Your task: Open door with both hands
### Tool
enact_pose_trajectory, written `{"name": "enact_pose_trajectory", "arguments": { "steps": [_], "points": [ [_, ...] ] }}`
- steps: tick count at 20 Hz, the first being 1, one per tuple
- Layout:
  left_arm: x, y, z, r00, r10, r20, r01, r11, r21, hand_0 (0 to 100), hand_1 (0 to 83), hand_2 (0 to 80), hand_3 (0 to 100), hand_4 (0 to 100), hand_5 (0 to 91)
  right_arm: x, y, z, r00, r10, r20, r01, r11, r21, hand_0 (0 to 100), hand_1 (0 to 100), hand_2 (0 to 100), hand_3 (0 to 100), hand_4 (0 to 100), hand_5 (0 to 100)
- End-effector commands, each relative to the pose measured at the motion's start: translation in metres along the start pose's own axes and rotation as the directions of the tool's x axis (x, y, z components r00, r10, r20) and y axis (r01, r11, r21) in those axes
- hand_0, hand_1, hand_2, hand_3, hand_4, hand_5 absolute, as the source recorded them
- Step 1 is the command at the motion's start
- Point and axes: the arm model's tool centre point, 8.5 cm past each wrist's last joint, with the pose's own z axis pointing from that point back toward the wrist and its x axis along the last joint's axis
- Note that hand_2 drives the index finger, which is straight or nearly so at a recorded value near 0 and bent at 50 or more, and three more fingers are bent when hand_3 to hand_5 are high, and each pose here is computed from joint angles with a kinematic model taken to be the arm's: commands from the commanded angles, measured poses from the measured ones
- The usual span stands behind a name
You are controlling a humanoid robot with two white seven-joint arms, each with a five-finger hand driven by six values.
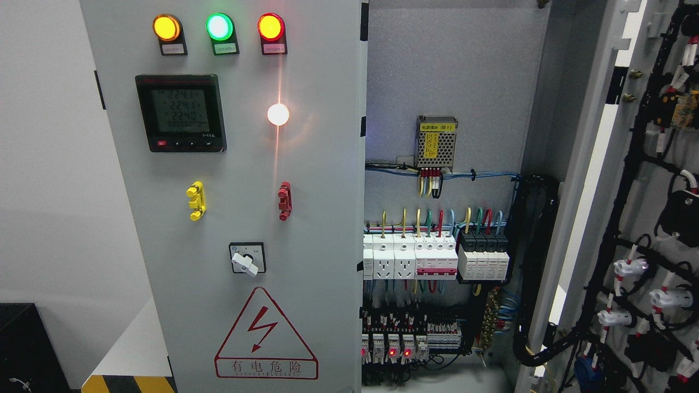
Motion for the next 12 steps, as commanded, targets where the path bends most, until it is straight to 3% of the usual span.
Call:
{"name": "enact_pose_trajectory", "arguments": {
  "steps": [1,4,12],
  "points": [
    [-0.075,0.038,0.056,0.988,0.059,-0.142,-0.031,0.982,0.186,0,0.0,0.0,0,0,0.0,0.000,0.000,0.000,1.000,-0.003,-0.001,0.003,1.000,0.000,0,0,0,0,0,0],
    [-0.108,0.053,0.081,0.978,0.127,-0.167,-0.075,0.955,0.288,0,0.0,0.0,0,0,0.0,0.000,0.000,0.000,1.000,0.000,-0.001,0.000,1.000,0.000,0,0,0,0,0,0],
    [-0.218,0.065,0.138,0.911,0.325,-0.253,-0.154,0.839,0.522,0,0.0,0.0,0,0,0.0,0.000,0.000,0.000,1.000,-0.001,0.001,0.001,1.000,0.000,0,0,0,0,0,0]
  ]
}}
